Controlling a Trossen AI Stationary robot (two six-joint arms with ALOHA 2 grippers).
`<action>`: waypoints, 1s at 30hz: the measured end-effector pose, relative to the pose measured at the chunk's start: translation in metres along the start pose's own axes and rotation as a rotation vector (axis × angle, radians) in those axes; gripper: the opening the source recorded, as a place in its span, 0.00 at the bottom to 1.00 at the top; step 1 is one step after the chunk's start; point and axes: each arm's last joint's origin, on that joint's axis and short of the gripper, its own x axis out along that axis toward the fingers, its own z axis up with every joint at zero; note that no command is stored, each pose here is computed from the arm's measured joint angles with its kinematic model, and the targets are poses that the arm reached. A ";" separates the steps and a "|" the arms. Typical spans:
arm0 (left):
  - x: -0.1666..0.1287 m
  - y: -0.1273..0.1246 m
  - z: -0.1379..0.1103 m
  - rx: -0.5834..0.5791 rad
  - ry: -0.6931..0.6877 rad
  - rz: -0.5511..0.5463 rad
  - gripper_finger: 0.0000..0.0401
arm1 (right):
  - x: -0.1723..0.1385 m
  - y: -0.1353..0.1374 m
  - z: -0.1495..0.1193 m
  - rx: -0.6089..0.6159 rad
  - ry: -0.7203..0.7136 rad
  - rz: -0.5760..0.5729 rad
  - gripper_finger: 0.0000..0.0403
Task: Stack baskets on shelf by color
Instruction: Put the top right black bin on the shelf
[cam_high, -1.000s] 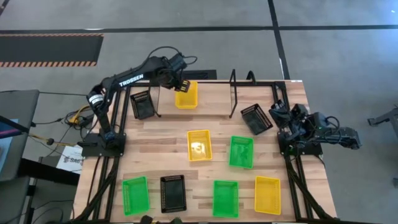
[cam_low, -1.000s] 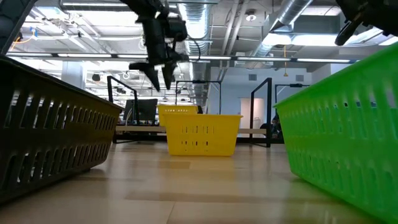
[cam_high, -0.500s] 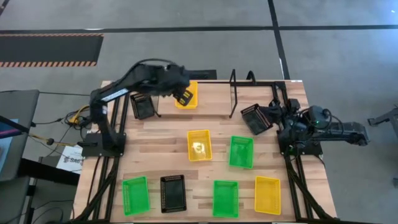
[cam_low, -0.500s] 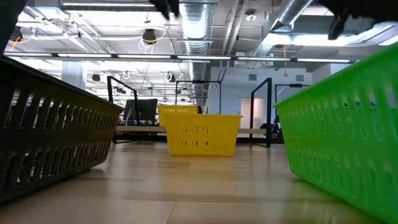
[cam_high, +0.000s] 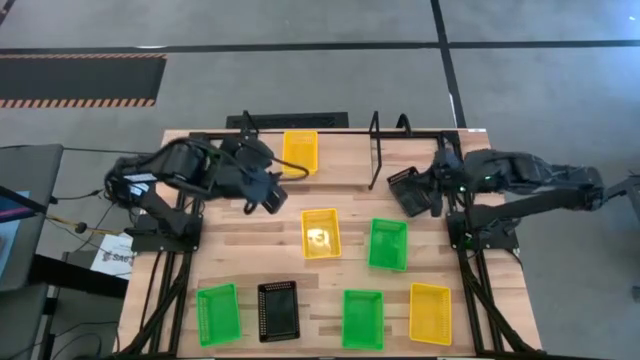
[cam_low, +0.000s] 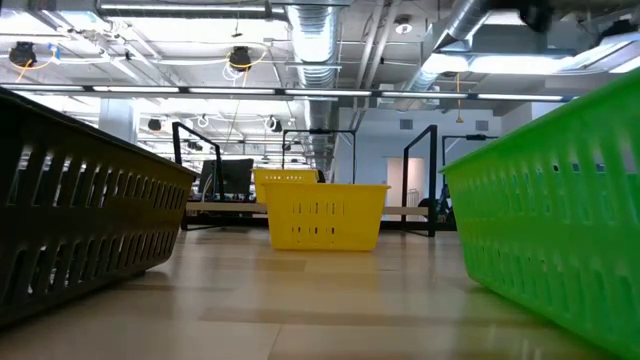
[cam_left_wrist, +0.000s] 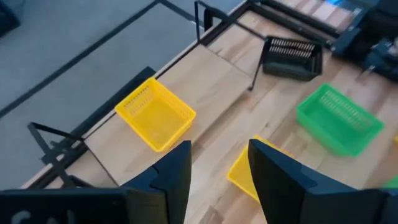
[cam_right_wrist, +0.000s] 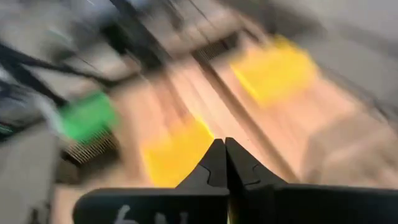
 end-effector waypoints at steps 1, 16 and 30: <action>0.002 -0.002 -0.002 0.012 0.002 0.008 0.37 | -0.002 -0.001 -0.002 0.042 0.080 -0.065 0.00; 0.017 -0.009 -0.014 0.130 -0.012 0.115 0.37 | 0.016 -0.003 -0.049 0.314 0.553 -0.594 0.13; 0.028 -0.013 -0.022 0.192 0.042 0.123 0.37 | 0.007 -0.031 -0.043 0.404 0.495 -0.658 0.22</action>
